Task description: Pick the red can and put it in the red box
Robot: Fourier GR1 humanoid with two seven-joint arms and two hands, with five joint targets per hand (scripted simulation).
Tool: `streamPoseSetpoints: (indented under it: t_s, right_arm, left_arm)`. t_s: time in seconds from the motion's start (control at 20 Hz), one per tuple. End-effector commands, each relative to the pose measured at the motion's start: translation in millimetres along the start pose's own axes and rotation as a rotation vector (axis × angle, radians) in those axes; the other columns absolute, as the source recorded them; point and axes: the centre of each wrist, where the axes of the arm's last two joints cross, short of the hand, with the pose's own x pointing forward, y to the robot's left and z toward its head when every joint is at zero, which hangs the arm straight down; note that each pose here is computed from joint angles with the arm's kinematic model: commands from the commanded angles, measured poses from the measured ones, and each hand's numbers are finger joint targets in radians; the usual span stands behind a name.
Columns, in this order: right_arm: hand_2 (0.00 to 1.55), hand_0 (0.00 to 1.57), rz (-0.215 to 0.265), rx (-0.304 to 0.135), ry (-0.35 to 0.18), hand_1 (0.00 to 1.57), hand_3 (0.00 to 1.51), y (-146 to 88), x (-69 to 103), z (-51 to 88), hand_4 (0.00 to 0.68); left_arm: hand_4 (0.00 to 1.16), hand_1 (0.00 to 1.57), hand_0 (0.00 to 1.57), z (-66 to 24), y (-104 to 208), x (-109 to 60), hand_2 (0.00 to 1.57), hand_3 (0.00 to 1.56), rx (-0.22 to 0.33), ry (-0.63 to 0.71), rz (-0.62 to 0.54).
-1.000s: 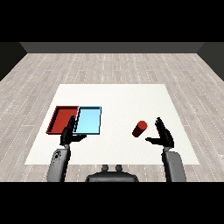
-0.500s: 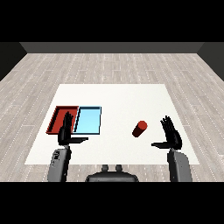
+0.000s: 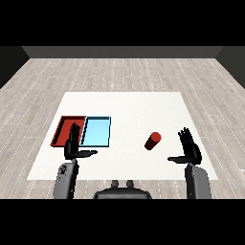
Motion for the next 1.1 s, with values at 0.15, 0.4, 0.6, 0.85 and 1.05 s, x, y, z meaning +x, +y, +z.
streamPoseSetpoints:
  t_s: [0.15, 0.4, 0.6, 0.85, 1.05]
  right_arm:
    - [0.0, 0.0, -0.016, -0.007, 0.009, 0.0, 0.0, 12, -11.3, 3.5, 0.0]
    - [0.0, 0.0, -0.011, 0.011, 0.018, 0.0, 0.0, 17, -30.8, 6.4, 0.0]
    - [0.0, 0.0, -0.056, 0.007, 0.059, 0.0, 0.0, 23, -13.9, -24.7, 0.0]
    - [0.0, 0.0, -0.099, 0.001, 0.073, 0.0, 0.0, 22, -39.0, -28.5, 0.0]
    - [0.0, 0.0, -0.111, 0.003, 0.085, 0.0, 0.0, 32, -38.3, -36.5, 0.0]
  left_arm:
    - [0.0, 0.0, 0.0, 12.0, -4, 19.0, 0.0, 0.0, 0.003, -0.016, -0.013]
    - [0.0, 0.0, 0.0, 1.4, -23, 0.6, 0.0, 0.0, -0.008, 0.02, -0.025]
    - [0.0, 0.0, 0.0, 9.9, 8, -10.7, 0.0, 0.0, 0.0, 0.006, -0.004]
    - [0.0, 0.0, 0.0, 1.4, -3, 13.8, 0.0, 0.0, -0.003, -0.002, 0.012]
    - [0.0, 0.0, 0.0, 13.3, -11, -11.0, 0.0, 0.0, -0.002, -0.003, 0.027]
